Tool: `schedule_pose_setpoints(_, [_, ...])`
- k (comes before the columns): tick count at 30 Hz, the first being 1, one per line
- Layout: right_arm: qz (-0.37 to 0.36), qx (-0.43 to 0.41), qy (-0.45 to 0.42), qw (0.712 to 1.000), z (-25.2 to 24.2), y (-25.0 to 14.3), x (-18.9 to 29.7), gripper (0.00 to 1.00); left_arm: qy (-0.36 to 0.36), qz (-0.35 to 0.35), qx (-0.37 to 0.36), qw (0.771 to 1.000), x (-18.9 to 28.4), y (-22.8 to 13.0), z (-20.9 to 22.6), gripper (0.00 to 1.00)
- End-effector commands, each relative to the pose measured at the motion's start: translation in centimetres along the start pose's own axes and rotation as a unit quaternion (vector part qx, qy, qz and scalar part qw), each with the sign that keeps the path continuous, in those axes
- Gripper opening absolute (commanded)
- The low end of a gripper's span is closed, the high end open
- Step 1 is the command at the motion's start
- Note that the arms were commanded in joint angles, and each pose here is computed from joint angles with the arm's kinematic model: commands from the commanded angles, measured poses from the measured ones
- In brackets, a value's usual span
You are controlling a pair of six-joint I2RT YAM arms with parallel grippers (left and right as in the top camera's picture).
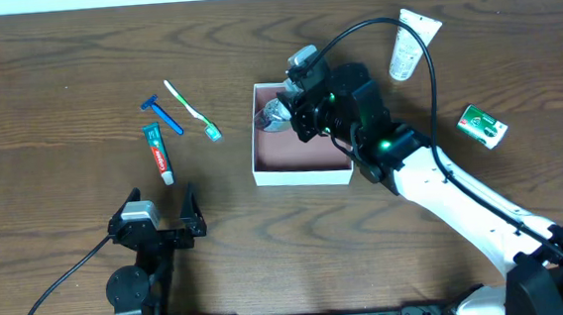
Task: Pack container
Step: 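Lift the soap bottle with the right gripper and carry it over the box, then lower the soap bottle into the box's back-left corner with the right gripper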
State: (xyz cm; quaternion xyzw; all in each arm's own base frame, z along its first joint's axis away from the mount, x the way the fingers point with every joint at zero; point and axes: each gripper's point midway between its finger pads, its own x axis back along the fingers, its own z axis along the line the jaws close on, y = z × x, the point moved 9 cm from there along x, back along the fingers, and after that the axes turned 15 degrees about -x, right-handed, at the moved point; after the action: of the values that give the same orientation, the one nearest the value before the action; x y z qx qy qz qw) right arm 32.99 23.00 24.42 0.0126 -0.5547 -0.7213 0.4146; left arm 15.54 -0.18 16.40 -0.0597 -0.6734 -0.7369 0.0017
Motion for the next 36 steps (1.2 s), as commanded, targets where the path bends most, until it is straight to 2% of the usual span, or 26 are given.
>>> schedule_pose_setpoints(1, [-0.02, -0.007, -0.013, 1.0, 0.3, 0.7, -0.9, 0.01, -0.004, 0.024, -0.005, 1.0, -0.1, -1.1, -0.1, 0.98])
schedule_pose_setpoints(9, [0.012, -0.011, -0.026, 1.0, -1.1, -1.6, -3.7, 0.01, -0.004, 0.024, -0.005, 1.0, -0.1, -1.1, -0.1, 0.98])
schedule_pose_setpoints(26, [-0.011, -0.003, -0.026, 1.0, -1.4, -1.7, -5.0, 0.01, -0.004, 0.024, -0.005, 1.0, -0.1, -1.1, -0.1, 0.98])
schedule_pose_setpoints(27, [-0.011, -0.002, -0.026, 1.0, -1.4, -1.7, -5.0, 0.04, -0.004, 0.024, -0.005, 1.0, -0.1, -1.1, -0.1, 0.98])
schedule_pose_setpoints(29, [-0.01, -0.002, -0.026, 1.0, -1.4, -1.8, -5.1, 0.22, -0.004, 0.024, -0.005, 1.0, -0.1, -1.1, -0.1, 0.98])
schedule_pose_setpoints(30, [-0.01, -0.002, -0.025, 1.0, -1.3, -1.8, -5.1, 0.27, -0.004, 0.024, -0.005, 1.0, -0.1, -1.1, -0.1, 0.98])
schedule_pose_setpoints(32, [-0.01, -0.001, -0.024, 1.0, -1.2, -1.8, -5.1, 0.49, -0.004, 0.024, -0.005, 1.0, -0.1, -1.1, -0.1, 0.98])
schedule_pose_setpoints(33, [-0.01, -0.001, -0.023, 1.0, -1.2, -1.8, -5.1, 0.55, -0.004, 0.024, -0.005, 1.0, -0.1, -1.1, -0.1, 0.98])
schedule_pose_setpoints(36, [-0.009, 0.0, -0.022, 1.0, -1.0, -1.9, -5.1, 0.58, -0.004, 0.024, -0.005, 1.0, -0.1, -1.1, -0.1, 0.98])
